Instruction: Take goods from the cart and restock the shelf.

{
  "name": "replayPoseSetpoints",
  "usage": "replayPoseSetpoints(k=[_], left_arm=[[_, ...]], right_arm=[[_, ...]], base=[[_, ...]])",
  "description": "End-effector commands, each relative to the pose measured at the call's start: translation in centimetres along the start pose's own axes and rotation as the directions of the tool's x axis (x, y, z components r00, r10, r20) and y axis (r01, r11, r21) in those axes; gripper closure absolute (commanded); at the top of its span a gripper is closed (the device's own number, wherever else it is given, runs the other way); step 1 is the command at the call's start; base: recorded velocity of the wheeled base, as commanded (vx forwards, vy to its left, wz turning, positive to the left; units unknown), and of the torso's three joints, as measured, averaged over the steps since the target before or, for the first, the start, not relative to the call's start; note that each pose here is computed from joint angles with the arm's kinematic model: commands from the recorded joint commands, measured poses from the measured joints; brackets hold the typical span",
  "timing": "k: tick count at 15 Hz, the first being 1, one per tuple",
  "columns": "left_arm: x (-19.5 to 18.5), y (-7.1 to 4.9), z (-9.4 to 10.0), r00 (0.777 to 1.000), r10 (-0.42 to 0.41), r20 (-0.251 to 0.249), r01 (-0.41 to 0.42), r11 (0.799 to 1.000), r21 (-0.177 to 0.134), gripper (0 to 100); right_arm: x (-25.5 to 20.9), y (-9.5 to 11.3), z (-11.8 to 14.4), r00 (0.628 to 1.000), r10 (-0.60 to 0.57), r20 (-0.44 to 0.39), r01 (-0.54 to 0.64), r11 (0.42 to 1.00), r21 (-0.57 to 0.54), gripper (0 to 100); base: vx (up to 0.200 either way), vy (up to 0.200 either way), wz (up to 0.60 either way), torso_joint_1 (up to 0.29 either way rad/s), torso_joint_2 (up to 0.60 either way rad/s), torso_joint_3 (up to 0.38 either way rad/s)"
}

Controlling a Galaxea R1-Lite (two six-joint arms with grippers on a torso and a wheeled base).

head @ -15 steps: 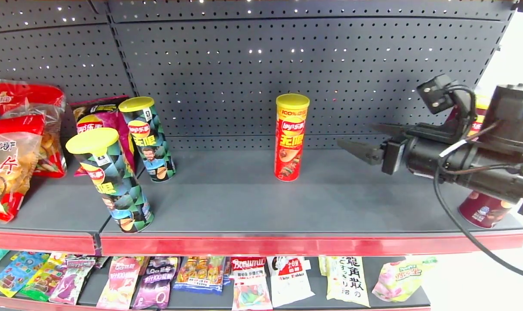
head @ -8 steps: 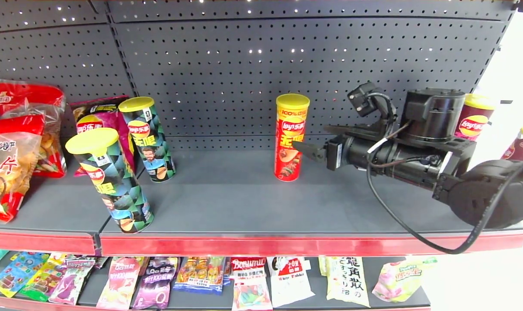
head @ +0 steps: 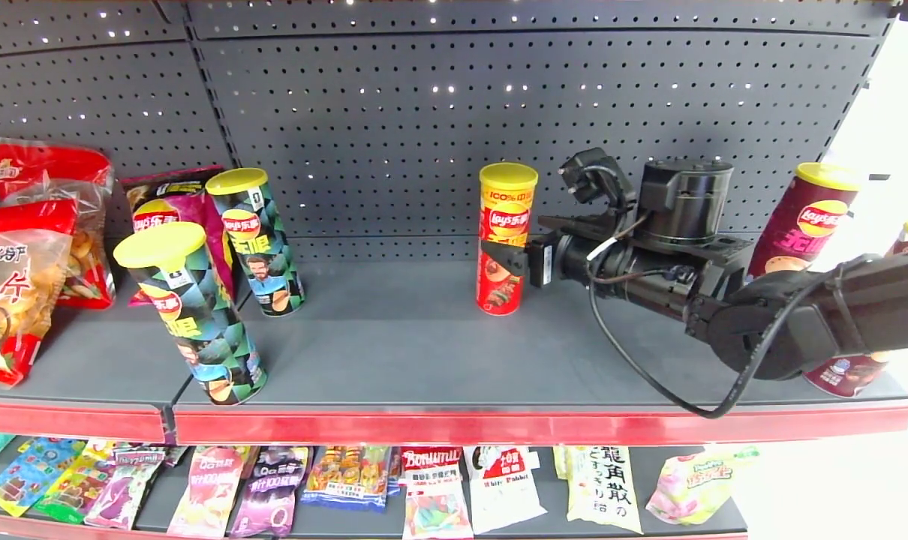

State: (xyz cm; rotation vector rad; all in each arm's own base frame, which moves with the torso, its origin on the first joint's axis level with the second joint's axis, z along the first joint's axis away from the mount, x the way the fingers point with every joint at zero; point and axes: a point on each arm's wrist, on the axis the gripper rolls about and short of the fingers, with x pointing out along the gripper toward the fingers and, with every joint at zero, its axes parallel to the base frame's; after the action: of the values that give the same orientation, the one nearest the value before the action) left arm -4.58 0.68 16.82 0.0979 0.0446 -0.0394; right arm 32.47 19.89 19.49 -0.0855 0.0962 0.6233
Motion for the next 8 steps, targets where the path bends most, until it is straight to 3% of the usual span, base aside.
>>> replayPoseSetpoints(k=[1, 8], left_arm=[[0.0, 0.0, 0.0, 1.0, 0.0, -0.001, 0.0, 1.0, 0.0, 100], [-0.1, 0.0, 0.0, 1.0, 0.015, 0.002, -0.015, 1.0, 0.003, 100]], right_arm=[[1.0, 0.0, -0.5, 1.0, -0.004, -0.007, 0.004, 1.0, 0.001, 0], [3.9, -0.5, -1.1, 0.998, -0.064, 0.0, 0.064, 0.998, 0.0, 0]], base=[[0.0, 0.0, 0.0, 0.0, 0.0, 0.0], [0.0, 0.0, 0.0, 0.0, 0.0, 0.0]])
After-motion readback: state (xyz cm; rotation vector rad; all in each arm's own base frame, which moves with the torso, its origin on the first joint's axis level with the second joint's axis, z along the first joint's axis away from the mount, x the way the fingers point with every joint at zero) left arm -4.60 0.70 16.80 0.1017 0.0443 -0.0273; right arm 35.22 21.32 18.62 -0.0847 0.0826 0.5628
